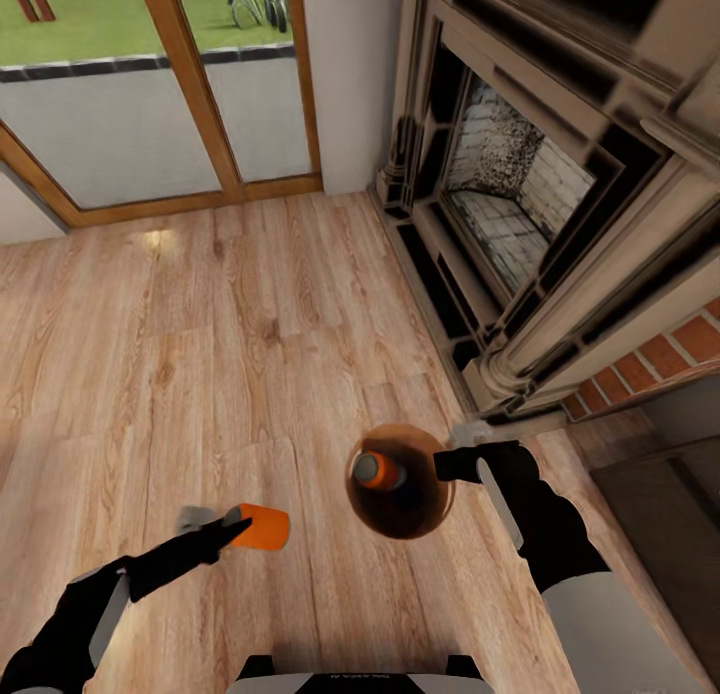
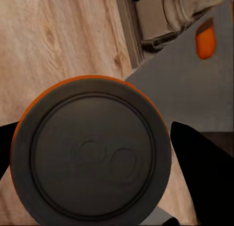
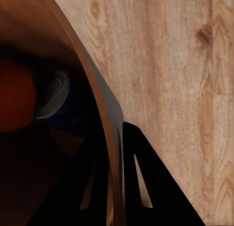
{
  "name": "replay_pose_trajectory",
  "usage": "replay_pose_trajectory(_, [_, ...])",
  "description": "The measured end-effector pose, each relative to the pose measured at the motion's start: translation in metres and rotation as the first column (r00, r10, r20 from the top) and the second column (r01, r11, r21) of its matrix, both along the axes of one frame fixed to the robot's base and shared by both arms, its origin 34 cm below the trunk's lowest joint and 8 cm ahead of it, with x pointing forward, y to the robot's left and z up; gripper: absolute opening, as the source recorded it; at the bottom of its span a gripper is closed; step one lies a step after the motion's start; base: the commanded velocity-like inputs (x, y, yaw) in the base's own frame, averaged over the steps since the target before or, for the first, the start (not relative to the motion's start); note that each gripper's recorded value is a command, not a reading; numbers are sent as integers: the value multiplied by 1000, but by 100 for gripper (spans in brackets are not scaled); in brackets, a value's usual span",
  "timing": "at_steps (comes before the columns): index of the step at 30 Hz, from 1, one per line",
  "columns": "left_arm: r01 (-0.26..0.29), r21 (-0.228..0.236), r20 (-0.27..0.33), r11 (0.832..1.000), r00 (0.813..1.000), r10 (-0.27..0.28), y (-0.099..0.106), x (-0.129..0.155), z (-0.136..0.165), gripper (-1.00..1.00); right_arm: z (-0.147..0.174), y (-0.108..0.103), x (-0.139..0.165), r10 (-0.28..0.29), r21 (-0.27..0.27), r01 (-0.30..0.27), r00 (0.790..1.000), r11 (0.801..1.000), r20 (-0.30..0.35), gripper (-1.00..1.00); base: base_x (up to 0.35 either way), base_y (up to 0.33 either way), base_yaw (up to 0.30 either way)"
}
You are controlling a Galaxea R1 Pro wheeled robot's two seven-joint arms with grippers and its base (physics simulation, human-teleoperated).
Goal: Put the three can of soda from the living room inside the tash can in the kitchen.
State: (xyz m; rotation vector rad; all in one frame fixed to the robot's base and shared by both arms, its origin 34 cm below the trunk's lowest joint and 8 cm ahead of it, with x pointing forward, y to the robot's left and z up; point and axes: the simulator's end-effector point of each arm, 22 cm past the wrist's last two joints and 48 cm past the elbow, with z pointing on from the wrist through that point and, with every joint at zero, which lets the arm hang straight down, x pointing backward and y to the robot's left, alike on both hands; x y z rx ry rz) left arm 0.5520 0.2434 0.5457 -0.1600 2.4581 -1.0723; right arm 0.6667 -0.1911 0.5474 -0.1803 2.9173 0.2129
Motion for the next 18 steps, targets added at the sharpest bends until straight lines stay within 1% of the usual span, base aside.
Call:
replay_pose_trajectory(1, [-1,-18,-6,1000,1000,1,-1,0,3,-100,-1,-3,2,4,-12,-4,1000,1000,9,-100,0,0,0])
replay_pose_trajectory(2, [5,-83,-7,997,1000,-6,-1,4,20,-100,-8,-4,0,3,-14,-2,1000,1000,14,-100,0,0,0])
replay_pose_trajectory(4, [16,-120,-14,993,1000,-18,1,3,28,-100,-12,-5,-5,4,-17,-4,1000,1000,0,-100,0,0,0])
replay_pose_trajectory(5, [23,-158,-22,987,999,-26,-1,1,35,-100,-11,-3,-4,0,-10,0,1000,1000,4,-100,0,0,0])
replay_pose_trajectory(7, [30,-200,-26,979,999,-36,-4,0,43,-100,-11,0,-5,-5,4,5,1000,1000,1,-100,0,0,0])
replay_pose_trajectory(8, [36,-235,-26,971,999,-43,-7,-1,50,-100,-12,0,-5,-6,5,6,1000,1000,1,-100,0,0,0])
replay_pose_trajectory(9, [39,-250,-25,968,999,-47,-8,-2,53,-100,-12,-1,-5,-4,1,4,1000,1000,1,-100,0,0,0])
replay_pose_trajectory(10, [46,-284,-21,958,998,-54,-11,-3,60,-100,-14,-2,-7,-2,-4,2,1000,1000,-3,-100,0,0,0])
replay_pose_trajectory(13, [57,-324,-11,944,998,-64,-15,-4,69,-100,-19,-4,-13,0,-11,0,1000,1000,-21,-100,0,0,0])
replay_pose_trajectory(14, [64,-352,-4,934,998,-70,-17,-5,74,-100,-23,-4,-18,0,-10,0,999,1000,-34,-100,0,0,0])
replay_pose_trajectory(16, [68,-364,0,929,997,-73,-19,-5,77,-100,-24,-4,-19,0,-10,0,999,1000,-38,-100,0,0,0])
replay_pose_trajectory(18, [75,-385,8,920,997,-78,-20,-6,82,-100,-25,-4,-18,-2,-8,1,999,1000,-32,-100,0,0,0])
